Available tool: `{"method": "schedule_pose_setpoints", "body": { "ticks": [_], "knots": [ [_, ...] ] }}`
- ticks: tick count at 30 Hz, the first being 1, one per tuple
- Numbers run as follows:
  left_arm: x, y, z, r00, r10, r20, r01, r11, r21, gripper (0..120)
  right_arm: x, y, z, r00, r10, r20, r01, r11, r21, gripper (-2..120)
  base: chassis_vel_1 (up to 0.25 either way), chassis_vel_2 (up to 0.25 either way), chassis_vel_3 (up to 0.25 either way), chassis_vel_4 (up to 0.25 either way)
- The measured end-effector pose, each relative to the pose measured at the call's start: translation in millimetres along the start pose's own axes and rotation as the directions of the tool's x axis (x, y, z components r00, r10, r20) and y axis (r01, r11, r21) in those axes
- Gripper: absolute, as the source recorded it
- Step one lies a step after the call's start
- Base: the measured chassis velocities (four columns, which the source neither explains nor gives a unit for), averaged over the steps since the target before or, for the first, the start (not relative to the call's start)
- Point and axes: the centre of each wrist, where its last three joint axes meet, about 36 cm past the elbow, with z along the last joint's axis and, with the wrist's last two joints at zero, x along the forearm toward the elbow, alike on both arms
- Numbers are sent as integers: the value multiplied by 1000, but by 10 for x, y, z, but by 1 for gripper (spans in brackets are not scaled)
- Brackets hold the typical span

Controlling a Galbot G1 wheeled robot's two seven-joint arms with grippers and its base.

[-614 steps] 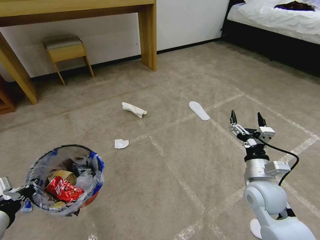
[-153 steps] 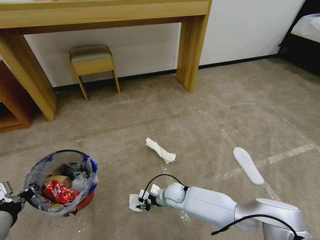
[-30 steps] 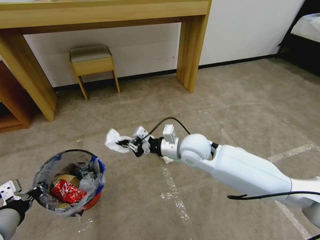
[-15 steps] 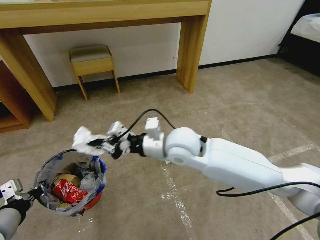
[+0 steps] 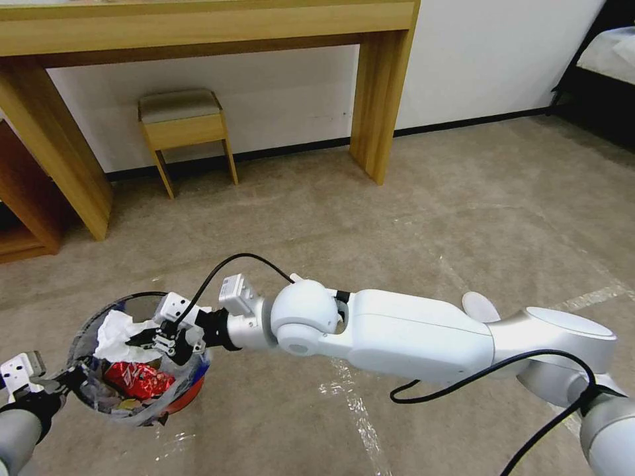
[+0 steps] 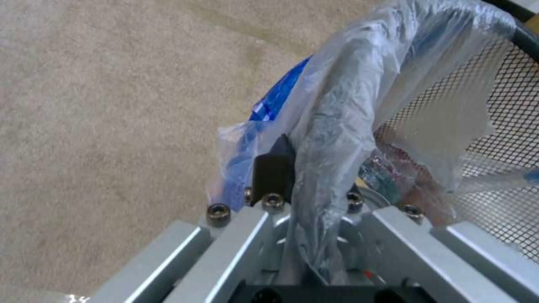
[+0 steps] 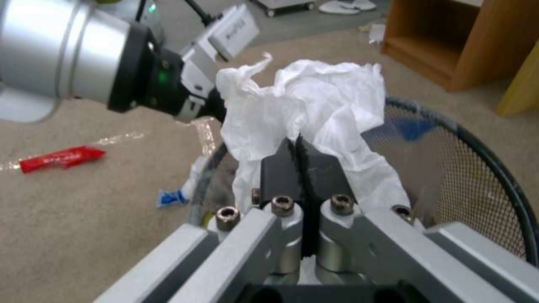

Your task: Pick up the trash bin and place the garbage on the floor into it.

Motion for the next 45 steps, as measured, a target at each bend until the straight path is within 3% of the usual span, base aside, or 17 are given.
{"method": "schedule_pose_setpoints", "body": {
  "ticks": [37,39,45],
  "knots": [
    [47,-22,31,1000,3,-6,-3,1000,-1,1,-136,-105,295,999,21,-46,-21,1000,7,1,0,0,0,0],
    [49,-22,33,1000,3,-6,-3,1000,-1,1,-135,-107,315,998,25,-49,-25,1000,5,12,0,0,0,0],
    [54,-17,45,1000,1,-9,-1,1000,-2,1,-138,-88,414,997,41,-65,-42,999,-4,32,0,0,0,0]
  ]
}}
